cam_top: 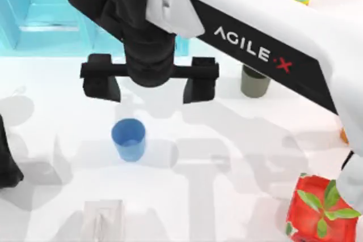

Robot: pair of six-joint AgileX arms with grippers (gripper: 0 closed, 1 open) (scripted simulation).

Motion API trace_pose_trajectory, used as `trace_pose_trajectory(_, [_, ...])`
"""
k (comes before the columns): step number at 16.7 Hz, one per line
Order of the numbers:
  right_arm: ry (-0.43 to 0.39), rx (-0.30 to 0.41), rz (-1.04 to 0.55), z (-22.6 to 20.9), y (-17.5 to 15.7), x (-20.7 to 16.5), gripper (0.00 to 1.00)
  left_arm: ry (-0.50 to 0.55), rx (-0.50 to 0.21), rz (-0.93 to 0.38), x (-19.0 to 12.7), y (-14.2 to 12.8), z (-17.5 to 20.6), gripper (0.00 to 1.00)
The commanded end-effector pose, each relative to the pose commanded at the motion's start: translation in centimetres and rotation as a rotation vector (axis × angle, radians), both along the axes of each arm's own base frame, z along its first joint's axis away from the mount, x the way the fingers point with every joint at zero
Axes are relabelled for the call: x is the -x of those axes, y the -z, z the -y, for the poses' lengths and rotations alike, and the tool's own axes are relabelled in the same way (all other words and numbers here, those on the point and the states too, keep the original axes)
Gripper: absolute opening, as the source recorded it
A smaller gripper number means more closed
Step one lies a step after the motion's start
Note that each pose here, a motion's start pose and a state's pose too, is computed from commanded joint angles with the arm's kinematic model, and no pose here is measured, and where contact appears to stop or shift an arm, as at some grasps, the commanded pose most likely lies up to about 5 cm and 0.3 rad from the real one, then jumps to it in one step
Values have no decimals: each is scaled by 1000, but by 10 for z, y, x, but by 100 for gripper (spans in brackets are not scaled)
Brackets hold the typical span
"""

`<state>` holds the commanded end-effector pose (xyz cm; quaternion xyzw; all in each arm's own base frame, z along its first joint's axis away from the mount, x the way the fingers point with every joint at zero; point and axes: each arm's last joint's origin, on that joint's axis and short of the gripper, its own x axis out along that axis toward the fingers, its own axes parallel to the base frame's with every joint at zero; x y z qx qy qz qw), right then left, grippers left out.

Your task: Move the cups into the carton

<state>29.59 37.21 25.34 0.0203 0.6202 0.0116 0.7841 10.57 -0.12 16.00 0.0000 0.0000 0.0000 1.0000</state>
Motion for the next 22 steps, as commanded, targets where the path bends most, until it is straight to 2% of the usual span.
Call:
trace_pose_trajectory(4, [2, 45, -33, -21, 22, 7, 100, 0, 0, 0, 0, 0, 0, 100])
trace_pose_trajectory(11, [4, 46, -34, -21, 26, 4, 100, 0, 0, 0, 0, 0, 0, 100])
trace_pose_trajectory(19, [2, 43, -31, -22, 111, -12, 100, 0, 0, 0, 0, 0, 0, 100])
trace_pose_trajectory(22, [2, 46, -33, -21, 120, -13, 100, 0, 0, 0, 0, 0, 0, 100])
